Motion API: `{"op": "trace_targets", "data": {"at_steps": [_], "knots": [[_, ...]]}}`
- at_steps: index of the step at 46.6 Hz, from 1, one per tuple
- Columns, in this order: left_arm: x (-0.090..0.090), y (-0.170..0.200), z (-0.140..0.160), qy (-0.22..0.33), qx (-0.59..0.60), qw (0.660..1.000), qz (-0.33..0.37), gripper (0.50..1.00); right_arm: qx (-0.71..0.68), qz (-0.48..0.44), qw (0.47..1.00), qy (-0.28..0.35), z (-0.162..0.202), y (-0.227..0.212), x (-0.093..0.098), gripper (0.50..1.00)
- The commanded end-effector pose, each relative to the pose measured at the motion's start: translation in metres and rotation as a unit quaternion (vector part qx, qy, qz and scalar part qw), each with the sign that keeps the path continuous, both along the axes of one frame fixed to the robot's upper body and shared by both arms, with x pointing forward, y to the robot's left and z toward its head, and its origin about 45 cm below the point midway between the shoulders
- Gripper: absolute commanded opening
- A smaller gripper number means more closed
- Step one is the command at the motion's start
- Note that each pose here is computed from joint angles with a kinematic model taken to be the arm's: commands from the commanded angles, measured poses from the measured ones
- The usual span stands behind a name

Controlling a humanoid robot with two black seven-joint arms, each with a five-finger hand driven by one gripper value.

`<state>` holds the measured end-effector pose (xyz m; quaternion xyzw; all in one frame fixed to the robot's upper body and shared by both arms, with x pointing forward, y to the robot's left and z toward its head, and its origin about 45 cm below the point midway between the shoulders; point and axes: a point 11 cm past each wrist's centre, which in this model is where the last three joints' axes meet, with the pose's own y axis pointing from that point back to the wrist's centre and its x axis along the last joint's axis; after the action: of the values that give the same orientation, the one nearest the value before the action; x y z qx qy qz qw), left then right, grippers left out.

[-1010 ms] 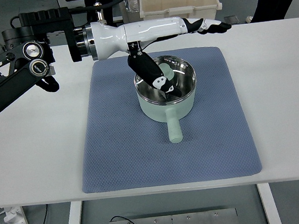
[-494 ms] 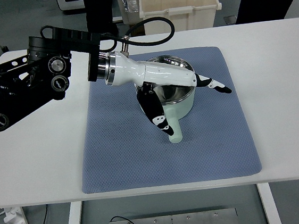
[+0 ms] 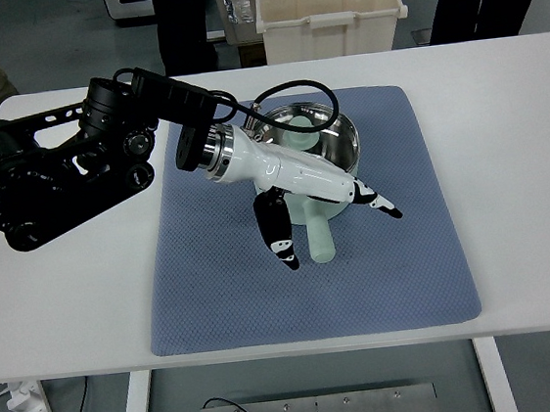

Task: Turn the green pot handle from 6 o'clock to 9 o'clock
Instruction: 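Lower the left hand onto the saucepan rim and handle, then push the saucepan with the left hand, rotating the handle sideways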

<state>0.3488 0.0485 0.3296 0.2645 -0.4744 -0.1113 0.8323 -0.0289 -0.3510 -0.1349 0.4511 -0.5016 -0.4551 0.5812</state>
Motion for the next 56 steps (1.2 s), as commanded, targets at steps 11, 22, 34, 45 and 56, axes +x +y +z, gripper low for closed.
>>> {"op": "trace_targets", "data": {"at_steps": [11,22,34,45,56], "knots": [[-0.011,-0.02,-0.003,-0.008,0.008,0.999,-0.03,1.0,0.0,0.0,1.0,0.0,0.0,0.0,0.0,1.0],[-0.015,-0.022,-0.013,-0.027,0.037,0.998,-0.046,1.0,0.0,0.0,1.0,0.0,0.0,0.0,0.0,1.0],[-0.019,-0.027,-0.019,-0.049,0.062,0.995,-0.067,1.0,0.0,0.0,1.0,0.0,0.0,0.0,0.0,1.0],[-0.02,-0.028,-0.021,-0.069,0.086,0.991,-0.08,1.0,0.0,0.0,1.0,0.0,0.0,0.0,0.0,1.0],[-0.022,-0.025,-0.027,-0.073,0.112,0.987,-0.093,1.0,0.0,0.0,1.0,0.0,0.0,0.0,0.0,1.0]]}}
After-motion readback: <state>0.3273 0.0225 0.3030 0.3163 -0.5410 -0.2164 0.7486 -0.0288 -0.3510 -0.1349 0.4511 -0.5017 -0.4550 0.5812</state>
